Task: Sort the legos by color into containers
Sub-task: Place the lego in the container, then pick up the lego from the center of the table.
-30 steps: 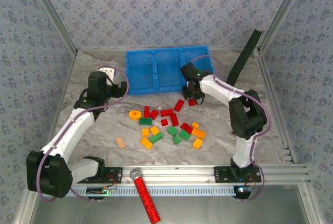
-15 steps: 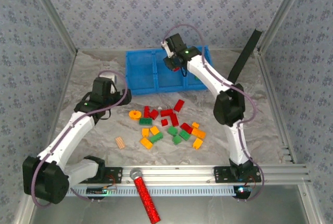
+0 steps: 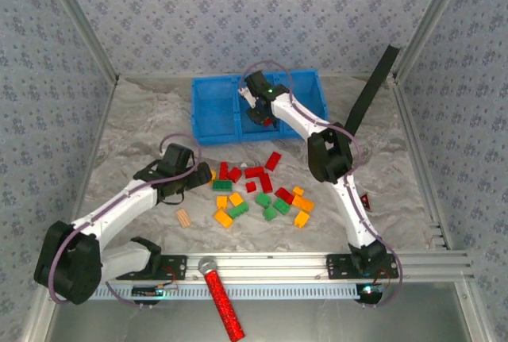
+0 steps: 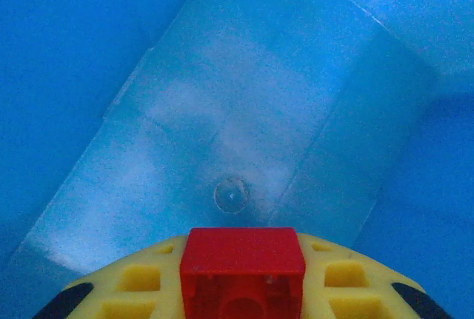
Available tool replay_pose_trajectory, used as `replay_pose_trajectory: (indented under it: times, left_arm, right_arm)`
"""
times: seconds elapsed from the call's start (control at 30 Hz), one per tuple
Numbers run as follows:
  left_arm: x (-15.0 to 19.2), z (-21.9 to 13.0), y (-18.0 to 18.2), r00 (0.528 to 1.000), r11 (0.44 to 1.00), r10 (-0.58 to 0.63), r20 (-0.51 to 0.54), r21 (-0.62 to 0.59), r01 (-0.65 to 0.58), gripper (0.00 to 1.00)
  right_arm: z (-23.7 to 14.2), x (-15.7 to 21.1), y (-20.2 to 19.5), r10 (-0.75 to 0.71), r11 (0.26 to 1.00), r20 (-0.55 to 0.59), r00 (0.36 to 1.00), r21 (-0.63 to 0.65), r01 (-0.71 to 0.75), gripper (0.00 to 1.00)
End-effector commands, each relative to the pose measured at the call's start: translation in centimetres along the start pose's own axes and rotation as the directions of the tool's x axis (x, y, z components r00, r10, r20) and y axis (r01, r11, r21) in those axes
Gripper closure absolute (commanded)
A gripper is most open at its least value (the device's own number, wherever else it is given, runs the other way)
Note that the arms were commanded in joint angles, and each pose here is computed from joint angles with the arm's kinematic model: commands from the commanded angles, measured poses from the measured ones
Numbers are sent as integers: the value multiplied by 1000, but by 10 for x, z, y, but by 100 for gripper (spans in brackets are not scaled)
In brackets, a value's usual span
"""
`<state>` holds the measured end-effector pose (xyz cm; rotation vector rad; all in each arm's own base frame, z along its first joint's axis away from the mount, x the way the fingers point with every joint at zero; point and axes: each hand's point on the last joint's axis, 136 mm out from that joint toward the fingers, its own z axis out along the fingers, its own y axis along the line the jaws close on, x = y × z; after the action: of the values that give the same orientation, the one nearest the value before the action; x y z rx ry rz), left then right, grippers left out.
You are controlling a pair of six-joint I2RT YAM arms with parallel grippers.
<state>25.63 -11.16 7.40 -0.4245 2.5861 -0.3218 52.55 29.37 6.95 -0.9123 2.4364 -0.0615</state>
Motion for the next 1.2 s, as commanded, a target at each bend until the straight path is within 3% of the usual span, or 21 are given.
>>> replay_pose_trajectory:
  times: [0.0,0.17,0.3,0.53,0.73,0.8,0.97,1.17]
  left_arm:
    - [-10,-6,-2,984,986,-165,66,-14,167,1]
    - [-14,-15,1,978,978,-188,89,-79,195,1]
    - [-28,-27,5,968,968,-203,150,-118,221,1]
    - [-42,-27,-17,947,961,-276,167,42,273,1]
    - [-47,-26,16,838,875,-482,255,96,474,1]
    - [-47,-28,29,822,859,-502,268,44,510,1]
    - [-41,-28,36,843,844,-493,216,-116,523,1]
    - [-21,1,18,792,777,-607,70,-155,610,7]
  right_arm:
    - [-8,-19,-3,-12,1000,60,998,-10,13,68]
    - [-10,-23,-3,-14,1000,78,997,-21,15,55]
    - [-12,-24,0,-11,998,85,996,-57,16,54]
    - [-16,-24,0,-18,998,82,996,-62,23,52]
    - [-28,-32,0,-25,998,104,994,-54,31,52]
    - [-33,-35,-2,-30,998,110,993,-47,35,51]
    - [-40,-40,-6,-24,999,120,992,-33,28,51]
    - [-51,-39,-12,23,999,118,993,-27,-20,50]
